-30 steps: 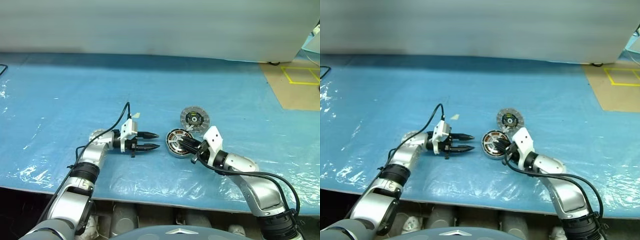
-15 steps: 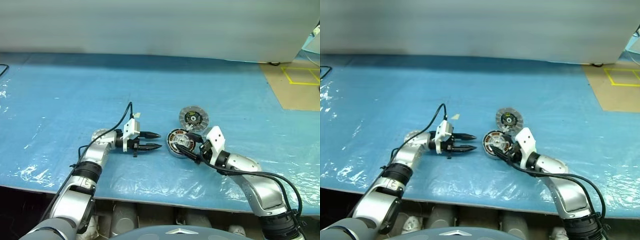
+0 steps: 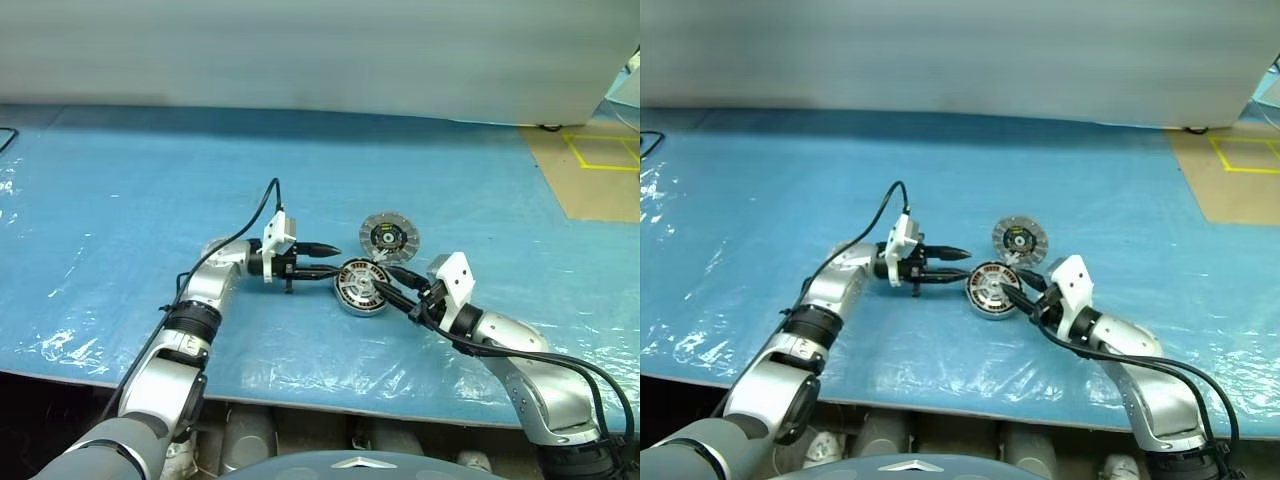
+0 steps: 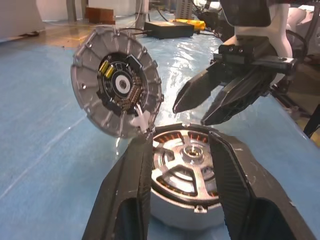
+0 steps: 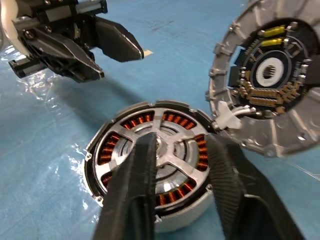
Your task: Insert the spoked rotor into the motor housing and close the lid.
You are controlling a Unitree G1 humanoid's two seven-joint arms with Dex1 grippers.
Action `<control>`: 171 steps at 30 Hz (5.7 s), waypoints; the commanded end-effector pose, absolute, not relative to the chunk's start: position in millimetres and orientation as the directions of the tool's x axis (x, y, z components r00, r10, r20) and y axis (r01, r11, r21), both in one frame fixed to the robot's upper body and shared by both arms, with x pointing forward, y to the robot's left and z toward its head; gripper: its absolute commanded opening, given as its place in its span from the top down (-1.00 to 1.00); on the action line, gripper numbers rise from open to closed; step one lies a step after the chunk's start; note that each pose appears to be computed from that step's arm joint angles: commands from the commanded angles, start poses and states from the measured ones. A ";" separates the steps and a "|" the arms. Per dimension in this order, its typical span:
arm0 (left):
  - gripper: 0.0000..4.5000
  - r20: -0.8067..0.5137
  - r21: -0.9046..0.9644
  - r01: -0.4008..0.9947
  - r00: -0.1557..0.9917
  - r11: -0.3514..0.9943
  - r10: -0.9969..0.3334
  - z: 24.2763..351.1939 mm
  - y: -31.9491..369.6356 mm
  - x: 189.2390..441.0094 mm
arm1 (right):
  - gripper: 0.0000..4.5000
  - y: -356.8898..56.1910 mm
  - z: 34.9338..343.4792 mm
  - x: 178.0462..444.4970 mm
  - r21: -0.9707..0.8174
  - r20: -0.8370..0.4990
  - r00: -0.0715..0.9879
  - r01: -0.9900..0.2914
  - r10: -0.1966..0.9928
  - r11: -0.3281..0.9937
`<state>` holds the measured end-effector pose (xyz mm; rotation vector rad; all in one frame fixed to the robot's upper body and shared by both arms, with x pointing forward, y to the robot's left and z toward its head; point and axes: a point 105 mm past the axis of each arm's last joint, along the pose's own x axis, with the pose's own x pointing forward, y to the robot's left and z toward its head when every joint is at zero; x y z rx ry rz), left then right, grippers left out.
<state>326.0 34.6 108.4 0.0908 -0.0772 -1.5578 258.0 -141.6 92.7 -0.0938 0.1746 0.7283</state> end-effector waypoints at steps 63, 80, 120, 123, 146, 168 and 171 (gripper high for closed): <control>0.18 -0.114 -0.014 0.994 0.108 0.110 -0.988 90.2 82.6 319.5 | 0.99 -116.6 99.0 281.2 0.047 -0.138 0.640 -0.758 0.756 0.650; 0.18 -0.160 -0.027 0.988 0.145 0.151 -0.977 78.4 96.8 321.1 | -0.27 -106.0 108.6 290.8 0.020 -0.053 0.707 -0.706 0.706 0.708; 0.18 -0.167 -0.001 0.967 0.253 0.256 -0.953 68.7 121.2 329.4 | -0.32 -68.4 85.3 279.4 -0.092 -0.234 0.535 -0.843 0.812 0.530; 0.18 -0.158 0.001 0.968 0.247 0.250 -0.956 71.3 116.5 329.1 | -0.32 -73.1 91.4 284.5 -0.096 -0.205 0.567 -0.823 0.797 0.561; 0.18 -0.154 -0.010 0.973 0.226 0.230 -0.962 73.2 105.6 325.2 | -0.32 -82.1 93.5 287.6 -0.132 -0.251 0.571 -0.820 0.781 0.557; 0.18 -0.057 0.042 0.985 0.168 0.166 -0.984 94.9 98.1 315.4 | -0.32 -95.2 85.8 289.2 -0.227 -0.347 0.568 -0.823 0.747 0.520; 0.18 -0.062 0.042 0.987 0.158 0.156 -0.985 90.3 98.9 311.2 | -0.32 -96.2 83.3 287.9 -0.217 -0.355 0.562 -0.827 0.747 0.519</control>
